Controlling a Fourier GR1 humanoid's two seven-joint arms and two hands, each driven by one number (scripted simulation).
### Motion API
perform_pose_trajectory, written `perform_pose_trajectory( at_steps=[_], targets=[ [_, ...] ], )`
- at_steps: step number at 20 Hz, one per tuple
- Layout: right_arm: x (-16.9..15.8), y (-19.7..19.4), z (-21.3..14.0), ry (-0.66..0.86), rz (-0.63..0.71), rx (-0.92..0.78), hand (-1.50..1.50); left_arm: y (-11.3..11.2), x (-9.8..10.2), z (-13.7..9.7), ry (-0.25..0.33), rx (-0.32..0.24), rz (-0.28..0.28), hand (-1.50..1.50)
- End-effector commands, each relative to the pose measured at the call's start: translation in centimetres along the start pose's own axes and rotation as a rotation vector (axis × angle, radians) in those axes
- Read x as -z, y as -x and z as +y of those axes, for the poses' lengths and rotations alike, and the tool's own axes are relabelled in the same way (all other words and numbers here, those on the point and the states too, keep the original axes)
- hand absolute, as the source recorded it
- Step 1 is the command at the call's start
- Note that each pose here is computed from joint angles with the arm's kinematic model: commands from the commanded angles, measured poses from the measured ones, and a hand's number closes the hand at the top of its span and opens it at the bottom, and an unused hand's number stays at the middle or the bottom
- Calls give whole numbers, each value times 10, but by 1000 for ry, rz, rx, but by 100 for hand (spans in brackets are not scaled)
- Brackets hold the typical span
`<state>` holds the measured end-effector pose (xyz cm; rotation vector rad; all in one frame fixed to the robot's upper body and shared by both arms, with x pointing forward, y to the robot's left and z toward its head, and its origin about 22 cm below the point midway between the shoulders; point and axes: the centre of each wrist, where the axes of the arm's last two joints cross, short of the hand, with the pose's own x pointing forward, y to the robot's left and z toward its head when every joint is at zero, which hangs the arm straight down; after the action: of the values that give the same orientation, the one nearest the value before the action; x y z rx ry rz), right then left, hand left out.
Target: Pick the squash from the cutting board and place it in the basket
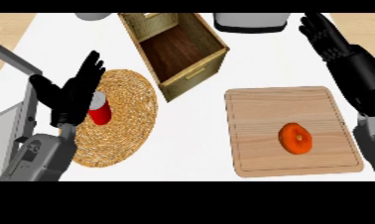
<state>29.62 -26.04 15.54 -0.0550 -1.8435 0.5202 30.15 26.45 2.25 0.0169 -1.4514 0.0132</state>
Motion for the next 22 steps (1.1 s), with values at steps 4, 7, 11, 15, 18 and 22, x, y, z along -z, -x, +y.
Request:
perform_pose_trajectory(
  at_steps=[4, 7, 11, 15, 18, 22],
  targets=[
    [-69, 76, -16, 351, -60, 298, 150, -3, -5, 35, -87, 196, 15, 0],
    [-68, 52, -31, 322, -432, 166, 150, 7, -11, 44, -104, 255, 79, 0],
    [-97, 89, 40, 490, -547, 226, -150, -4, -3, 34, -78, 301, 74, 0],
    [-138, 98, 55, 696, -370, 25, -150, 0, -10, 26, -54, 299, 81, 0],
    [-160, 105, 15, 703, -119, -243, -150, 5, -8, 23, -61, 305, 73, 0],
    [-215, 88, -17, 530, 127, -485, -150, 7, -12, 16, -80, 296, 87, 0]
  ],
)
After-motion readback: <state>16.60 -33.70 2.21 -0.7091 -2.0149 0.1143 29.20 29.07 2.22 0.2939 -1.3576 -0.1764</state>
